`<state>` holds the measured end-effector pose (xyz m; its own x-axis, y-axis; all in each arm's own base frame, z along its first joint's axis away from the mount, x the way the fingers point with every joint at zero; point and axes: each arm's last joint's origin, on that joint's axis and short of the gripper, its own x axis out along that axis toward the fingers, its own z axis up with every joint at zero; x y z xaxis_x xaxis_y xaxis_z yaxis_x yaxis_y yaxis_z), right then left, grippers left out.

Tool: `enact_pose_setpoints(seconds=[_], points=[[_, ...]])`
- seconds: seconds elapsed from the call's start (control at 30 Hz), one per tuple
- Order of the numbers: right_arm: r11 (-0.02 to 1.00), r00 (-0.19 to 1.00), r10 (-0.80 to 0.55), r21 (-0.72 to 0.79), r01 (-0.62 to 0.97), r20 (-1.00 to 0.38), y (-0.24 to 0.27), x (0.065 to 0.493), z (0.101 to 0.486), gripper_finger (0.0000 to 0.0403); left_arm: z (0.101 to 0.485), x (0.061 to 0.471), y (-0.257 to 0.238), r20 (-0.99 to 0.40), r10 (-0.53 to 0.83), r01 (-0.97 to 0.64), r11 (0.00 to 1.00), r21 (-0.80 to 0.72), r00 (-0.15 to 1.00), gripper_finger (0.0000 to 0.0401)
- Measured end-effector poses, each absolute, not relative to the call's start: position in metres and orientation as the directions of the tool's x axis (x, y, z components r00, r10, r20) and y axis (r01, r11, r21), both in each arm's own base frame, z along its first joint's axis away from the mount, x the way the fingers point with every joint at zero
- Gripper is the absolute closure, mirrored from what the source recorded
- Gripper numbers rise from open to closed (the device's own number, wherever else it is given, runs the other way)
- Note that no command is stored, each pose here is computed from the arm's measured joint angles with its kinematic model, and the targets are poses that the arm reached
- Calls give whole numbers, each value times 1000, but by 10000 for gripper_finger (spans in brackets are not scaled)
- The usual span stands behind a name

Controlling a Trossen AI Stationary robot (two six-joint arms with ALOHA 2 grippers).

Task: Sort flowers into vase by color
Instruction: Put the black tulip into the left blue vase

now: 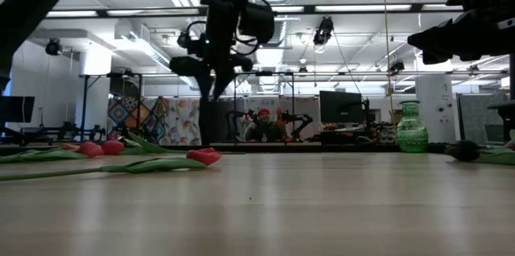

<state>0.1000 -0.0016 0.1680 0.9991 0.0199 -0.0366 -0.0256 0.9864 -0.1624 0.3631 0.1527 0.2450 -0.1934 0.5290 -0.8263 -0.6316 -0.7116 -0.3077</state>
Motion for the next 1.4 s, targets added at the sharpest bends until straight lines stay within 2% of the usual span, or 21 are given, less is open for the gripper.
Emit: enact_pose_setpoints(seconds=[0.13,0.3,0.4,0.67,0.97,1.3,1.4], points=[[986,999,20,-162,-26,-37,-2,100,168,385,249,357,167,-869,382,-554,-817,-159,-315,278],[986,999,20,-163,-26,-37,-2,100,168,385,244,362,183,-880,339,-540,-834,-117,-333,278],[986,999,20,-163,-26,-37,-2,100,168,385,235,361,192,-906,262,-501,-863,-66,-332,278],[986,999,20,-163,-26,-37,-2,100,168,385,209,338,212,-904,132,-390,-920,41,-407,278],[986,999,20,-163,-26,-37,-2,100,168,385,189,320,230,-898,88,-249,-968,25,-432,278],[986,999,20,-164,-26,-37,-2,100,168,385,164,308,255,-924,129,-229,-972,-47,-359,278],[986,999,20,-162,-26,-37,-2,100,168,385,155,302,266,-923,177,-243,-965,-95,-342,278]])
